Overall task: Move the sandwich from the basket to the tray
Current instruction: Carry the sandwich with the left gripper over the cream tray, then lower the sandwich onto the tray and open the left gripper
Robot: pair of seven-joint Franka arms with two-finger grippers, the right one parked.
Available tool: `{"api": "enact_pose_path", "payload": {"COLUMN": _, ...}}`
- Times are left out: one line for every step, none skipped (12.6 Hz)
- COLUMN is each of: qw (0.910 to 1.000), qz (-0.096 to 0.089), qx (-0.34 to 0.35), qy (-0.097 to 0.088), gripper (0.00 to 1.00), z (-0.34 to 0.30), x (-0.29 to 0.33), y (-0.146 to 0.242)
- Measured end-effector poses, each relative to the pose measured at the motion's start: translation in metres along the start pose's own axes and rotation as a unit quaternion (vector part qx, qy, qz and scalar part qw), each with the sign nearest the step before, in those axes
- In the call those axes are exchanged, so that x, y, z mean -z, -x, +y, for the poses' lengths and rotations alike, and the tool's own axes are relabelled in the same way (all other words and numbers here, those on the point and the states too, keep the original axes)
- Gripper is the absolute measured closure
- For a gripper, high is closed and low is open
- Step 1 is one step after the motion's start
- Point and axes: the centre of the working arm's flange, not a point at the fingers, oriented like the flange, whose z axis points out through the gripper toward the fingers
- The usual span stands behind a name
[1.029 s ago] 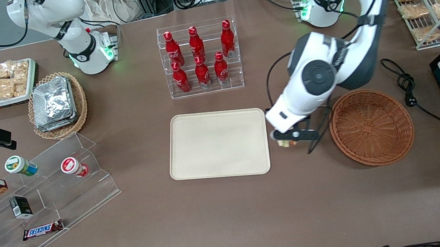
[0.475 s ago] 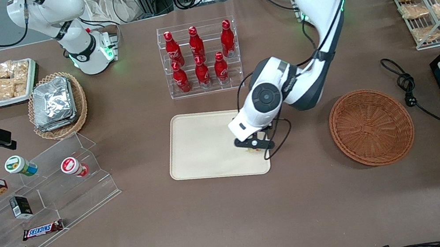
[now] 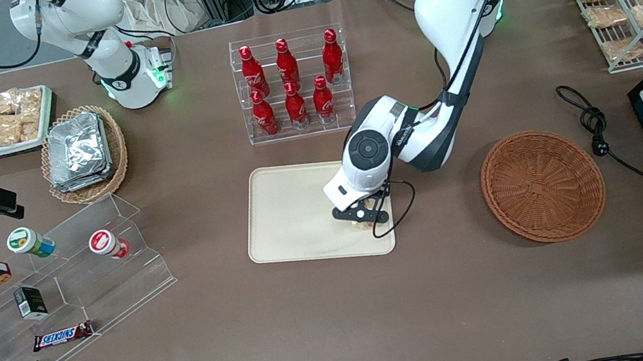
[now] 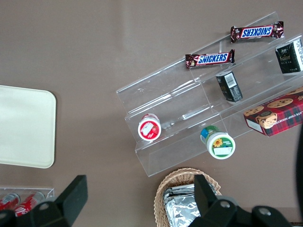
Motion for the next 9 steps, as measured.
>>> {"api": "enact_pose_path", "payload": {"qw": 1.0000, "qz": -0.001, "qx": -0.002, "qy": -0.003, "gripper": 0.83, "z": 0.000, "x": -0.003, "y": 0.000}}
{"api": "enact_pose_path", "payload": {"qw": 1.0000, "qz": -0.003, "qx": 0.000, "qy": -0.004, "gripper": 0.77, "z": -0.001, "x": -0.006, "y": 0.000}}
{"api": "enact_pose_path", "payload": {"qw": 1.0000, "qz": -0.003, "qx": 0.002, "qy": -0.004, "gripper": 0.67, "z": -0.001, "x": -0.007, "y": 0.000}}
{"api": "enact_pose_path", "payload": {"qw": 1.0000, "qz": -0.004, "qx": 0.003, "qy": -0.004, "gripper": 0.56, "z": -0.001, "x": -0.007, "y": 0.000}}
{"api": "enact_pose_path", "payload": {"qw": 1.0000, "qz": -0.003, "qx": 0.006, "qy": -0.004, "gripper": 0.44, "z": -0.001, "x": -0.007, "y": 0.000}}
{"api": "enact_pose_path", "payload": {"qw": 1.0000, "qz": -0.001, "qx": 0.009, "qy": -0.003, "gripper": 0.35, "z": -0.001, "x": -0.005, "y": -0.001}}
{"api": "enact_pose_path", "payload": {"qw": 0.9999, "qz": 0.002, "qx": 0.011, "qy": -0.002, "gripper": 0.24, "z": -0.001, "x": -0.002, "y": -0.003}}
{"api": "enact_pose_path", "payload": {"qw": 0.9999, "qz": 0.009, "qx": 0.013, "qy": 0.001, "gripper": 0.13, "z": -0.002, "x": 0.006, "y": -0.007}}
{"api": "enact_pose_path", "payload": {"qw": 0.9998, "qz": 0.015, "qx": 0.016, "qy": 0.002, "gripper": 0.02, "z": -0.004, "x": 0.018, "y": -0.010}}
